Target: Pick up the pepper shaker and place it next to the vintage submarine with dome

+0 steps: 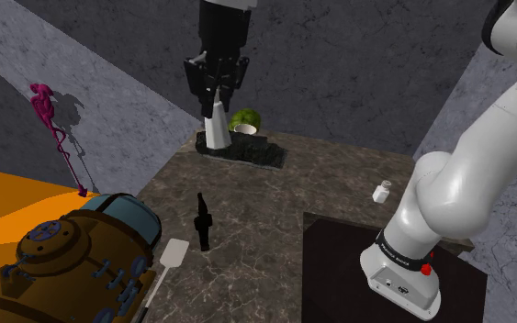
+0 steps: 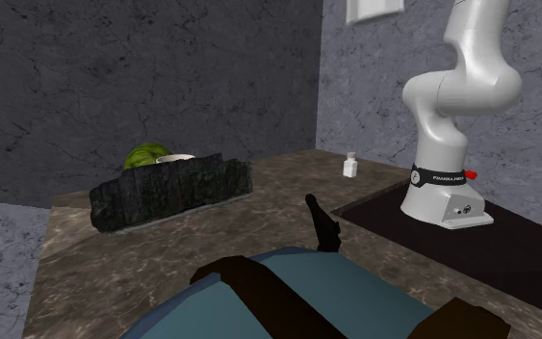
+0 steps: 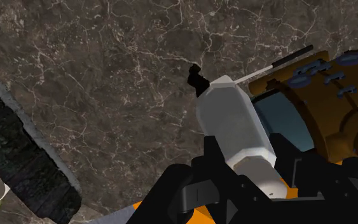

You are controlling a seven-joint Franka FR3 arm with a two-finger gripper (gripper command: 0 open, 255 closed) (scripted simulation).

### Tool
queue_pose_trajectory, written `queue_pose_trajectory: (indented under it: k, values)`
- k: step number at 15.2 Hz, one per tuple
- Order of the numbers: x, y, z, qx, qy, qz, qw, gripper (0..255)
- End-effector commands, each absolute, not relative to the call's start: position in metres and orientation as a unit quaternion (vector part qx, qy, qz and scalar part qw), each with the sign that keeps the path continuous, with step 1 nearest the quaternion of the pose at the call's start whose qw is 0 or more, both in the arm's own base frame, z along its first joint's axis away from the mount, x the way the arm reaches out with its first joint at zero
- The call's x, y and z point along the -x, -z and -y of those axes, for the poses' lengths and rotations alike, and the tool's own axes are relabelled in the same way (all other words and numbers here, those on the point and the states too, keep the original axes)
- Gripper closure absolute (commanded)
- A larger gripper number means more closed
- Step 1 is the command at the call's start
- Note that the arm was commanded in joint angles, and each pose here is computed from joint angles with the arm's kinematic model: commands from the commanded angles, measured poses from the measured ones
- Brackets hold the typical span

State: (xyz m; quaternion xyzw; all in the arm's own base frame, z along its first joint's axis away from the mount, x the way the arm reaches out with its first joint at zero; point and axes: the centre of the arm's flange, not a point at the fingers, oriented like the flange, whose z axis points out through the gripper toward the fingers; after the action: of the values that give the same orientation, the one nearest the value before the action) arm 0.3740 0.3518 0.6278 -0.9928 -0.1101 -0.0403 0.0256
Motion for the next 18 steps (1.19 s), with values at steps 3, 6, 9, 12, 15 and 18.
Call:
queue_pose_trajectory:
  k: [3, 6, 9, 12, 15, 18]
  values:
    - [-0.341, -0.629, -0.391, 0.993, 0.040, 0.109, 0.026, 255]
    - [-0.315, -0.629, -0.421, 0.993, 0.040, 0.109, 0.026, 255]
    - [-0.289, -0.629, -0.451, 0.993, 0.040, 0.109, 0.026, 255]
    - [-0.263, -0.629, -0.481, 0.993, 0.040, 0.109, 0.026, 255]
    - [-0.237, -0.629, -0.511, 0.993, 0.040, 0.109, 0.026, 255]
    - [-0.222, -0.623, -0.529, 0.993, 0.040, 0.109, 0.026, 255]
